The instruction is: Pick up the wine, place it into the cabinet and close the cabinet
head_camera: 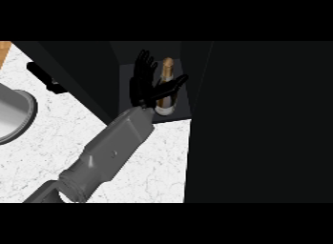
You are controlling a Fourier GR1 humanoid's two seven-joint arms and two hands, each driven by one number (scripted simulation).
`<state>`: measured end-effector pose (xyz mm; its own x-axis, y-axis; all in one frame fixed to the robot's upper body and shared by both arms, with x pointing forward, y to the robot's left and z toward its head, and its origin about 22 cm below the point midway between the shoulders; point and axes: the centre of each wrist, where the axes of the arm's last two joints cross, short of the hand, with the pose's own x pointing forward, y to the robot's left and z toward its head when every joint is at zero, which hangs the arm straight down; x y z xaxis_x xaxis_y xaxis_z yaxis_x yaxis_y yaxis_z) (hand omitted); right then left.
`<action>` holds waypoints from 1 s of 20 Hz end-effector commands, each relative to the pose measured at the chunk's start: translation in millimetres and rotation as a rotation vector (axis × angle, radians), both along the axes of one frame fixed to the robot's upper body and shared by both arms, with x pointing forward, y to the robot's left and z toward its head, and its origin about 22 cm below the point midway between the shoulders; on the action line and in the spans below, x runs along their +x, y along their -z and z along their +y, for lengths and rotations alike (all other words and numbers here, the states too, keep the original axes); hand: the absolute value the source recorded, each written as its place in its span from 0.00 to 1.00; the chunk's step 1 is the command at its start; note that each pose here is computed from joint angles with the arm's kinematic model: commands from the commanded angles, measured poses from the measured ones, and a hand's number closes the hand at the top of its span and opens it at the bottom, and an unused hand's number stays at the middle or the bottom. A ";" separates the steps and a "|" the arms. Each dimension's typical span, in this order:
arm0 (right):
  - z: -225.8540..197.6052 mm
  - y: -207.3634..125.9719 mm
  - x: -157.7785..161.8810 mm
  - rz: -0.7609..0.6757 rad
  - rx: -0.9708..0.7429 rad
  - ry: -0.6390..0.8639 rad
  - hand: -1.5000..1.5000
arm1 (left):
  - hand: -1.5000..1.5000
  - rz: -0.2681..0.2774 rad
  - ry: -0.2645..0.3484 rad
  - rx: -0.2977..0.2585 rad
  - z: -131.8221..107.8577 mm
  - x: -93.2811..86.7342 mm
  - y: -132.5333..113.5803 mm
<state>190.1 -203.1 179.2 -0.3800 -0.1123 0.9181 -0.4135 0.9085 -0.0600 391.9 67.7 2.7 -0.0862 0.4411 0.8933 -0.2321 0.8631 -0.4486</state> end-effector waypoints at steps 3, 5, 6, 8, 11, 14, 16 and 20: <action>1.0 8.8 4.5 0.010 0.013 0.007 0.00 | 0.00 0.008 -0.017 0.087 2.4 3.2 1.2; 0.5 -0.2 6.7 -0.001 -0.005 -0.006 0.00 | 0.00 -0.012 0.001 0.173 -9.0 6.8 -13.1; 3.8 -4.5 -1.0 -0.014 0.028 0.002 0.00 | 0.00 -0.029 0.006 0.200 -4.0 7.5 -8.4; 2.5 2.2 0.0 0.011 0.007 0.005 0.00 | 0.00 -0.033 0.050 0.215 -1.5 4.9 -2.1; 9.7 -1.0 6.7 -0.006 -0.005 -0.012 0.00 | 0.00 -0.069 0.043 0.230 -18.0 12.5 -28.3; 4.5 -4.5 -3.5 0.008 0.011 -0.006 0.00 | 0.00 -0.088 0.053 0.229 -12.9 7.9 -16.7; 6.7 0.0 -1.6 0.011 -0.008 -0.002 0.00 | 0.00 -0.100 0.041 0.222 -17.8 -0.5 -11.5; -2.9 3.8 1.7 0.008 0.007 0.010 0.00 | 0.00 -0.126 0.050 0.182 -16.8 -5.2 -5.2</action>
<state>190.1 -199.0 179.9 -0.3743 -0.1157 0.9201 -0.4096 0.9108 -0.0520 393.7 52.8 14.0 -0.1759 0.2536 0.9512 -0.1513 0.9478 -0.2807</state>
